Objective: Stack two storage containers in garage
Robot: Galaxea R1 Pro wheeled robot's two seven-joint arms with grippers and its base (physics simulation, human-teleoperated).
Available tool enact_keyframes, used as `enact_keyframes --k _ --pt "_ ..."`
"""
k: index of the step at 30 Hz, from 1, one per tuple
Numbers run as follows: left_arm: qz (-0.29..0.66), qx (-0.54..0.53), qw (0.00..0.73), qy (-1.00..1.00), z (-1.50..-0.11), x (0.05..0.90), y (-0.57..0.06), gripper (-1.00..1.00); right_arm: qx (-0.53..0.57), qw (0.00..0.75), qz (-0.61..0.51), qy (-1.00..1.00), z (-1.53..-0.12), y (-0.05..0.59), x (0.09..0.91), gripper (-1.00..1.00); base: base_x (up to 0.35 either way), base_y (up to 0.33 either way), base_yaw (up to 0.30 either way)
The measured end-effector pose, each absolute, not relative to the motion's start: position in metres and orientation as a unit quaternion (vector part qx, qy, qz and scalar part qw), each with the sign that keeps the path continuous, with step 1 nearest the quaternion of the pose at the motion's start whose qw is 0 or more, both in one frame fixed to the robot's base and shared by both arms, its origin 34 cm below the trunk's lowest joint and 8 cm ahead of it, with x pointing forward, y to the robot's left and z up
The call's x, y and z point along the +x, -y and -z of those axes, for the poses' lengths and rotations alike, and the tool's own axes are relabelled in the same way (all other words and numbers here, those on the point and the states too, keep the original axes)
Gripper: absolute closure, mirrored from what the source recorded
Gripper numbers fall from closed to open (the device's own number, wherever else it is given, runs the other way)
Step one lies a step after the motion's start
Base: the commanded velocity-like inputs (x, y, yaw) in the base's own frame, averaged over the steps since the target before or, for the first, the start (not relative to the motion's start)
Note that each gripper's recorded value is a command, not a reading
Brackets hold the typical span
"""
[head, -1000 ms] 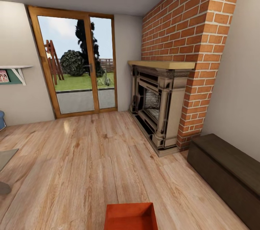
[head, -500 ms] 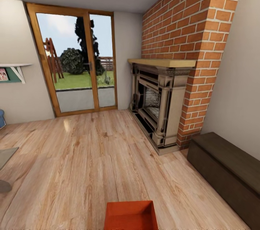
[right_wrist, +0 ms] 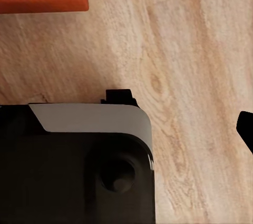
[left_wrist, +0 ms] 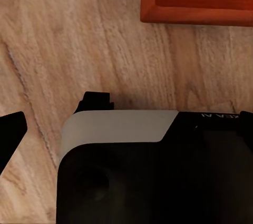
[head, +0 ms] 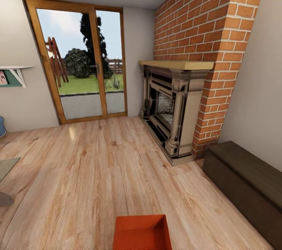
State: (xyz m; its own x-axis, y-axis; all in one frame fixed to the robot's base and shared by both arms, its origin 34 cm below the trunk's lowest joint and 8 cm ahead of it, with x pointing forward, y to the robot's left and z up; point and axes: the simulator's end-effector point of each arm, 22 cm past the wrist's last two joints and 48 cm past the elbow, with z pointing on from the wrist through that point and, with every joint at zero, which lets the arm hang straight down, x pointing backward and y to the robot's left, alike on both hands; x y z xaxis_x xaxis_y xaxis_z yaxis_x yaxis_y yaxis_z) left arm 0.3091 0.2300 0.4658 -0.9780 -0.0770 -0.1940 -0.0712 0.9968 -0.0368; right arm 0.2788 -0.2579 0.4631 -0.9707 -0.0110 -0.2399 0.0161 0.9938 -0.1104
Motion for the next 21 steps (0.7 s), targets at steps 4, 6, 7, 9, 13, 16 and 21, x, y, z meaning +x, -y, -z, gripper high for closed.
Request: enact_keyframes --k 4,6,7,9,13,16,21 --pt "0.014 -0.036 0.095 -0.995 -0.465 0.307 -0.231 -1.0 0.001 0.118 0.056 -0.991 -0.462 0.258 0.276 -1.0 0.0 0.0 0.0" --pt "0.014 -0.036 0.094 -0.995 -0.464 0.306 -0.231 -1.0 0.001 0.116 0.056 -0.992 -0.462 0.258 0.275 -1.0 0.0 0.0 0.0" --pt "0.014 -0.036 0.093 -0.995 -0.464 0.305 -0.231 -1.0 0.001 0.115 0.056 -0.992 -0.461 0.257 0.275 -1.0 0.0 0.0 0.0" --pt "0.014 -0.036 0.091 -0.995 -0.463 0.304 -0.231 -1.0 0.001 0.114 0.056 -0.992 -0.461 0.258 0.273 -1.0 0.0 0.0 0.0" --pt "0.014 -0.036 0.088 -0.995 -0.462 0.302 -0.231 -1.0 0.001 0.11 0.056 -0.992 -0.46 0.258 0.271 -1.0 0.0 0.0 0.0" --pt "0.014 -0.036 0.086 -0.996 -0.462 0.3 -0.231 -1.0 0.001 0.108 0.056 -0.993 -0.46 0.258 0.269 -1.0 0.0 0.0 0.0" --pt "0.014 -0.036 0.082 -0.996 -0.46 0.297 -0.231 -1.0 0.0 0.104 0.056 -0.993 -0.458 0.257 0.266 -1.0 0.0 0.0 0.0"
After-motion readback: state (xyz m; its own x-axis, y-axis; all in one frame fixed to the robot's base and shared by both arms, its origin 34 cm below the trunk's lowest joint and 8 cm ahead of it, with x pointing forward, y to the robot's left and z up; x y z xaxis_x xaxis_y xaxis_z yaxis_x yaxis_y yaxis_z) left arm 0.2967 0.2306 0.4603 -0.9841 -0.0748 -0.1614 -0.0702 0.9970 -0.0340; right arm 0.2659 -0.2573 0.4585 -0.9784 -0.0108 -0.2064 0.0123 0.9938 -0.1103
